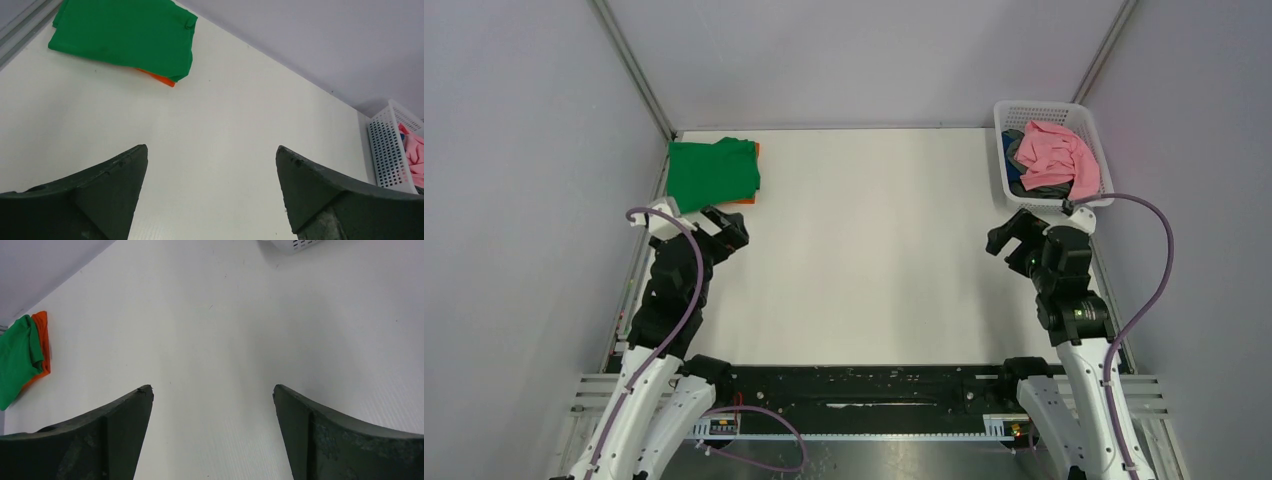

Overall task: Fold and stack the t-shirts
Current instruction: Grab crumpled tshirt from bin with the right arm, then move the tshirt to the center of the board

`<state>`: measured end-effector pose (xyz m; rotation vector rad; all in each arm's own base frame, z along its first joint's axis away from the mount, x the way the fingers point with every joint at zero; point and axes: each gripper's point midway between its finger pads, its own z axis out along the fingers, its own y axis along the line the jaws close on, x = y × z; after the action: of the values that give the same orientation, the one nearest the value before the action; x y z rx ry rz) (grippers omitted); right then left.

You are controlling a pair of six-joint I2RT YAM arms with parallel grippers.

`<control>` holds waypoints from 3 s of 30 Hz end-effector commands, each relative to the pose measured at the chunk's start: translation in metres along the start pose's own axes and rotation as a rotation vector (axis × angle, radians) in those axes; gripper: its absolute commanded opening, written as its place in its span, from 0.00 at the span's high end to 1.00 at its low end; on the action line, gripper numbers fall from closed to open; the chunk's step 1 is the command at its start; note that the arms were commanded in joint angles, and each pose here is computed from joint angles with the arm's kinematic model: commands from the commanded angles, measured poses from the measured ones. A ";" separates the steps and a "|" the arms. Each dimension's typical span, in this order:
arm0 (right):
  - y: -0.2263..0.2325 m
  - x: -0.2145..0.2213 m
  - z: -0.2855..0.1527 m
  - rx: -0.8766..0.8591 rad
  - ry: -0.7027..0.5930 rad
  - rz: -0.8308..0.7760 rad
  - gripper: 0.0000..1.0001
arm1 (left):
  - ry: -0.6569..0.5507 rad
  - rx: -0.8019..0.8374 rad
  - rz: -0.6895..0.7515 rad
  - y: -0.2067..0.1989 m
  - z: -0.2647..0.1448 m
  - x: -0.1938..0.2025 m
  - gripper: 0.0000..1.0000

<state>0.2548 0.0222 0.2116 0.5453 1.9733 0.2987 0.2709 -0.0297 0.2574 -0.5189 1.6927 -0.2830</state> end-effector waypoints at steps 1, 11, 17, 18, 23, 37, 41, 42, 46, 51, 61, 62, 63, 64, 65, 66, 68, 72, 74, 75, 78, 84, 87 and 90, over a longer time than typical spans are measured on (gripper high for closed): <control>0.005 -0.020 -0.004 -0.011 -0.064 -0.038 0.02 | 0.011 -0.012 -0.017 -0.003 -0.003 -0.007 0.01; 0.009 -0.100 0.058 0.186 -0.096 -0.065 0.02 | 0.060 -0.010 -0.005 -0.001 0.004 0.010 0.01; -0.022 -0.151 0.125 0.331 -0.110 0.034 0.02 | 0.074 -0.010 -0.001 -0.001 0.005 0.014 0.01; -0.027 -0.157 0.137 0.355 -0.107 0.040 0.02 | 0.077 -0.011 0.000 -0.001 0.006 0.014 0.01; -0.056 -0.172 0.194 0.492 -0.088 0.106 0.02 | 0.095 -0.013 0.001 -0.002 0.009 0.018 0.01; -0.107 -0.150 0.323 0.524 -0.022 0.384 0.05 | 0.098 -0.033 0.008 0.002 0.015 0.023 0.01; -0.107 -0.139 0.341 0.505 0.002 0.428 0.05 | 0.099 -0.055 0.015 0.005 0.019 0.025 0.01; -0.109 -0.138 0.344 0.510 -0.002 0.436 0.05 | 0.100 -0.061 0.016 0.006 0.020 0.025 0.01; -0.112 -0.140 0.349 0.524 -0.021 0.454 0.12 | 0.113 -0.074 0.023 0.007 0.023 0.028 0.01; -0.113 -0.137 0.354 0.515 -0.021 0.470 0.36 | 0.112 -0.097 0.028 0.012 0.022 0.027 0.01; -0.085 -0.163 0.343 0.394 -0.032 0.418 1.00 | 0.084 -0.103 0.017 0.014 0.016 0.020 0.01; -0.078 -0.172 0.337 0.367 -0.047 0.402 1.00 | 0.084 -0.100 0.017 0.014 0.015 0.020 0.01; -0.071 -0.183 0.329 0.343 -0.067 0.385 1.00 | 0.083 -0.096 0.014 0.013 0.015 0.019 0.01; -0.064 -0.194 0.318 0.323 -0.090 0.370 1.00 | 0.086 -0.092 0.012 0.012 0.014 0.019 0.01; -0.054 -0.210 0.304 0.294 -0.123 0.349 1.00 | 0.085 -0.087 0.011 0.011 0.013 0.018 0.01; -0.044 -0.224 0.291 0.260 -0.149 0.323 1.00 | 0.087 -0.080 0.006 0.010 0.012 0.019 0.01; -0.017 -0.256 0.255 0.180 -0.218 0.272 1.00 | 0.086 -0.064 -0.002 0.007 0.011 0.018 0.01; 0.050 -0.304 0.175 -0.049 -0.334 0.175 1.00 | 0.093 -0.032 -0.012 0.002 0.009 0.018 0.01; 0.087 -0.316 0.133 -0.167 -0.367 0.122 1.00 | 0.100 -0.016 -0.017 -0.001 0.008 0.019 0.01; 0.107 -0.319 0.113 -0.223 -0.382 0.095 1.00 | 0.103 -0.008 -0.019 -0.003 0.007 0.019 0.01; 0.172 -0.314 0.051 -0.414 -0.395 0.000 1.00 | 0.106 0.018 -0.027 -0.007 0.004 0.019 0.01; 0.293 -0.269 -0.077 -0.883 -0.299 -0.125 1.00 | 0.103 0.041 -0.041 -0.010 0.000 0.017 0.01; 0.328 -0.243 -0.121 -1.079 -0.197 -0.121 1.00 | 0.106 0.050 -0.047 -0.012 -0.002 0.017 0.01; 0.349 -0.213 -0.147 -1.214 -0.087 -0.122 1.00 | 0.108 0.062 -0.051 -0.015 -0.004 0.016 0.01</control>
<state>0.3243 0.1794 0.5970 -0.1703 1.3705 1.0202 0.2695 -0.0452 0.2355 -0.5207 1.8052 -0.3493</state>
